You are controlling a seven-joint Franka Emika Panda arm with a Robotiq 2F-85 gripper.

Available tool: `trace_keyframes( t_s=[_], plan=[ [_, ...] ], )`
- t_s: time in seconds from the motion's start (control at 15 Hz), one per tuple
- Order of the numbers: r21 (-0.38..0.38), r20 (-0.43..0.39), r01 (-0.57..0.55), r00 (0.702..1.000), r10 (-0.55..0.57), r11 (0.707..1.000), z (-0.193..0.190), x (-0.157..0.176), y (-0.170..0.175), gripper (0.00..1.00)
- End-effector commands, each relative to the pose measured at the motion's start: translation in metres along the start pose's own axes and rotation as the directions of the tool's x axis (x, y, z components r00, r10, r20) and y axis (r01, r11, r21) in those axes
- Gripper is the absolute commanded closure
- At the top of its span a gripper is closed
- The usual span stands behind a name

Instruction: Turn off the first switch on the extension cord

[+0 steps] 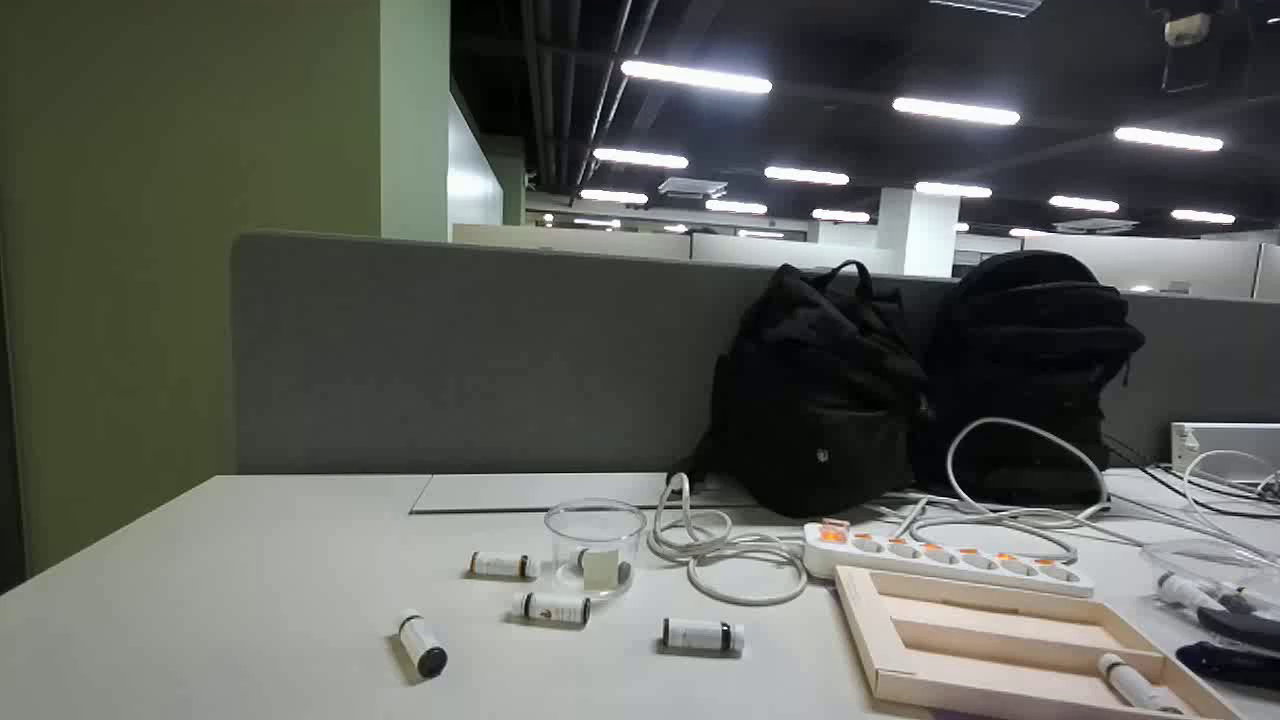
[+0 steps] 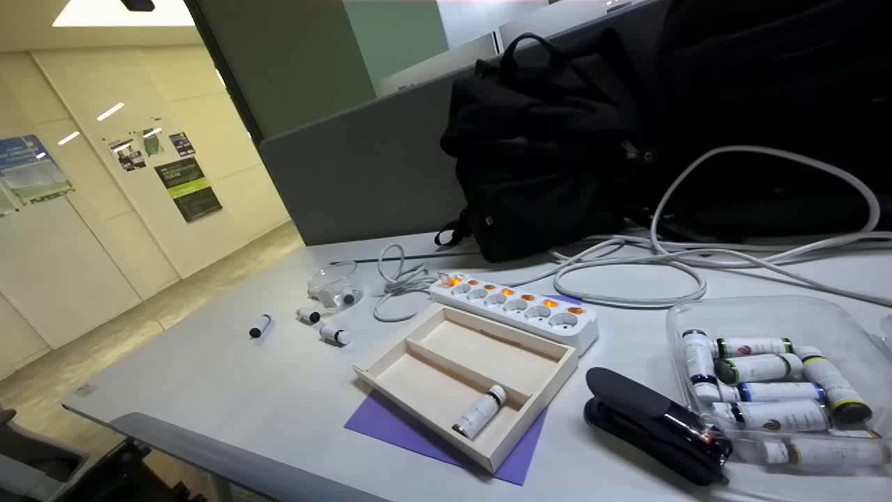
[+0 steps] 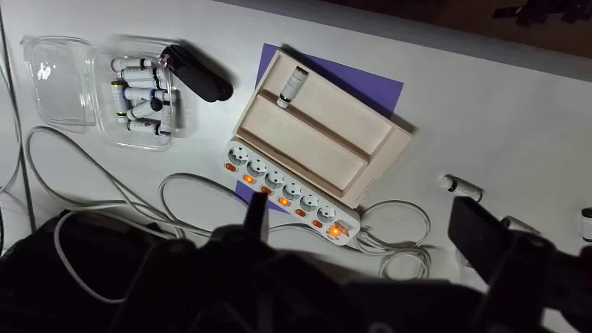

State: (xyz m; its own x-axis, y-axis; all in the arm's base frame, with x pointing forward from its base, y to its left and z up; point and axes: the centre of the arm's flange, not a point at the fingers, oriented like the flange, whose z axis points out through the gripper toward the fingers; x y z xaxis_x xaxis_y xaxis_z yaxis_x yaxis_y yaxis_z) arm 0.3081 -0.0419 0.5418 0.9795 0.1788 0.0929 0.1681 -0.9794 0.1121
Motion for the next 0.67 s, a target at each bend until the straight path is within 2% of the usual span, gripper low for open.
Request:
trace_keyframes(
  t_s=[0.0, 0.47, 0.6],
  plan=[
    [0.000, -0.001, 0.000, 1.000, 0.000, 1.000, 0.000, 0.000, 0.000, 0.00],
    [0.000, -0.001, 0.000, 1.000, 0.000, 1.000, 0.000, 0.000, 0.000, 0.00],
    [0.010, 0.030, -0.003, 1.000, 0.003, 1.000, 0.035, 0.025, -0.005, 0.00]
  ],
)
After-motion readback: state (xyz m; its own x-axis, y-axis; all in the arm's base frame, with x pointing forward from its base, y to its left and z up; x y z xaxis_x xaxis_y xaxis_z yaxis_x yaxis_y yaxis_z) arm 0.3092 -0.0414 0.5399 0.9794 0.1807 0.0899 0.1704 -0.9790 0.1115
